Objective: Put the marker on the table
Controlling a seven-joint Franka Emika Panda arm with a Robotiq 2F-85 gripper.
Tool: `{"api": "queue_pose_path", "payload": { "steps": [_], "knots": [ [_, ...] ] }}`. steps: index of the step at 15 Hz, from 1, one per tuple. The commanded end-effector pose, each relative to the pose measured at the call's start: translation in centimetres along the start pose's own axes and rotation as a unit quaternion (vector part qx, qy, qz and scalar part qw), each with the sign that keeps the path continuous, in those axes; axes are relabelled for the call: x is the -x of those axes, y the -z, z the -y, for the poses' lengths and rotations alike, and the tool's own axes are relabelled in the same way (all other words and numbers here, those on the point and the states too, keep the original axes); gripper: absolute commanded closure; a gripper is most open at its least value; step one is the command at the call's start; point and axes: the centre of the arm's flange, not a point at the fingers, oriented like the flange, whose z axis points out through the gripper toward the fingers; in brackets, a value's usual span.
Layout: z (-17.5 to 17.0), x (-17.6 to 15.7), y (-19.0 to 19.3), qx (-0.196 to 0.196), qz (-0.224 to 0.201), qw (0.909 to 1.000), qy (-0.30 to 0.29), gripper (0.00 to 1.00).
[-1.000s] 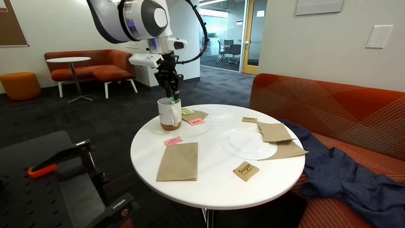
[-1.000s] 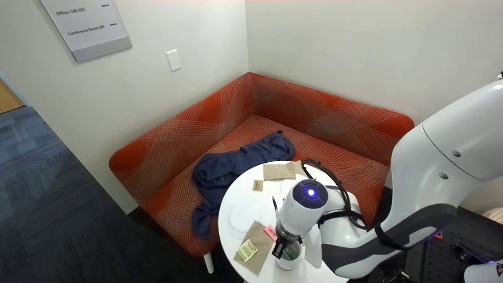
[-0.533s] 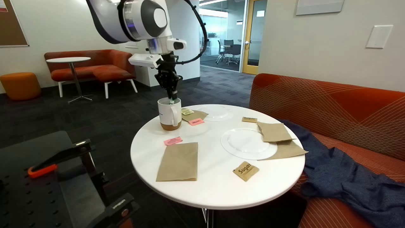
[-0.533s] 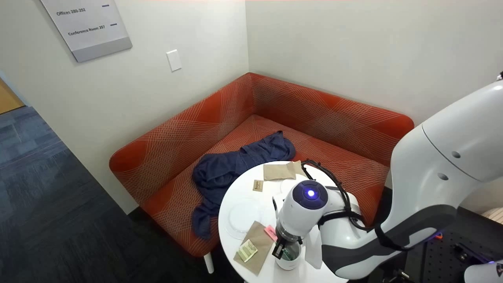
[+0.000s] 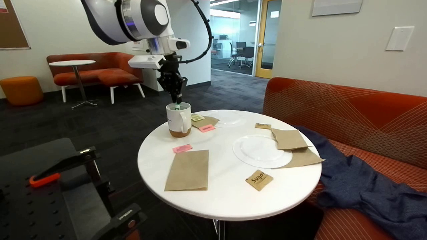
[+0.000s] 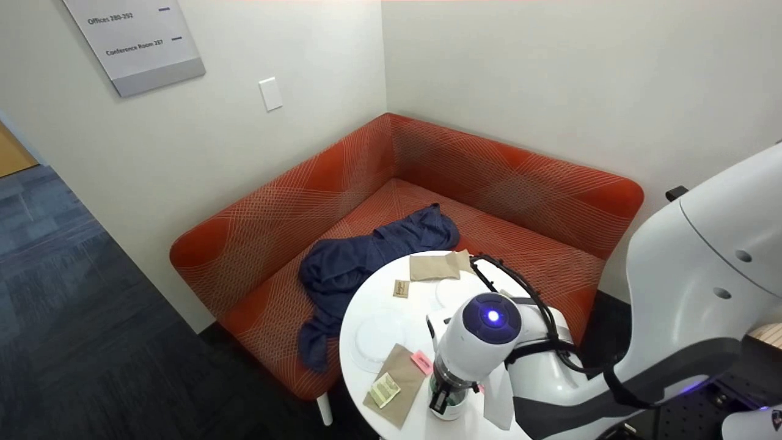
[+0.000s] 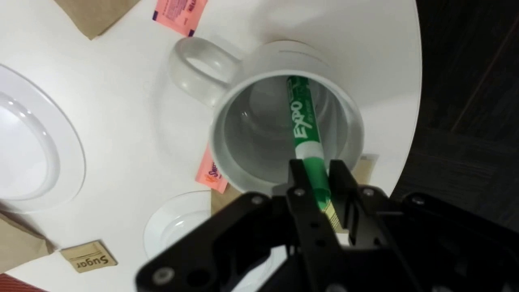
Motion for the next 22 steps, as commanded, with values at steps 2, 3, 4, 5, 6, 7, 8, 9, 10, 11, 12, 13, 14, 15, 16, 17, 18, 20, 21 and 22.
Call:
{"api": "queue_pose_path", "payload": {
  "steps": [2,3,4,5,6,7,8,9,10,11,12,13,14,15,16,17,18,20,21,22],
  "knots": [
    [1.7,2.8,3.4,0.026,-0.029,0.9993,0.002,0.95],
    [2.1,3.1,4.2,0.032,-0.037,0.9988,0.003,0.95],
    [2.4,3.3,4.8,0.038,-0.046,0.9982,0.001,0.95],
    [2.7,3.5,5.6,0.044,-0.056,0.9975,-0.001,0.95],
    [2.8,3.6,6.2,0.047,-0.065,0.9968,-0.002,0.95],
    [2.9,3.8,7.0,0.051,-0.076,0.9958,-0.004,0.95],
    [3.0,3.9,7.8,0.055,-0.087,0.9947,-0.007,0.95],
    [2.9,4.0,8.5,0.058,-0.098,0.9935,-0.01,0.95],
    [2.8,4.1,9.3,0.062,-0.11,0.9919,-0.013,0.95],
    [2.5,4.1,10.2,0.063,-0.123,0.9903,-0.019,0.95],
    [2.3,4.0,10.9,0.065,-0.134,0.9885,-0.025,0.95],
    [1.9,3.9,11.9,0.064,-0.144,0.9869,-0.032,0.95],
    [1.5,3.7,12.8,0.062,-0.152,0.9857,-0.038,0.95],
    [1.1,3.6,13.6,0.06,-0.158,0.9847,-0.043,0.95],
    [0.8,3.4,14.4,0.056,-0.163,0.9839,-0.047,0.95],
    [0.5,3.3,15.1,0.053,-0.168,0.983,-0.051,0.95],
    [0.2,3.2,16.0,0.049,-0.173,0.9822,-0.055,0.95],
    [-0.4,3.1,17.3,0.041,-0.179,0.981,-0.063,0.95],
    [-0.7,2.9,18.1,0.036,-0.178,0.9807,-0.073,0.95],
    [-1.1,2.7,18.7,0.033,-0.176,0.9803,-0.083,0.95]
  ]
}}
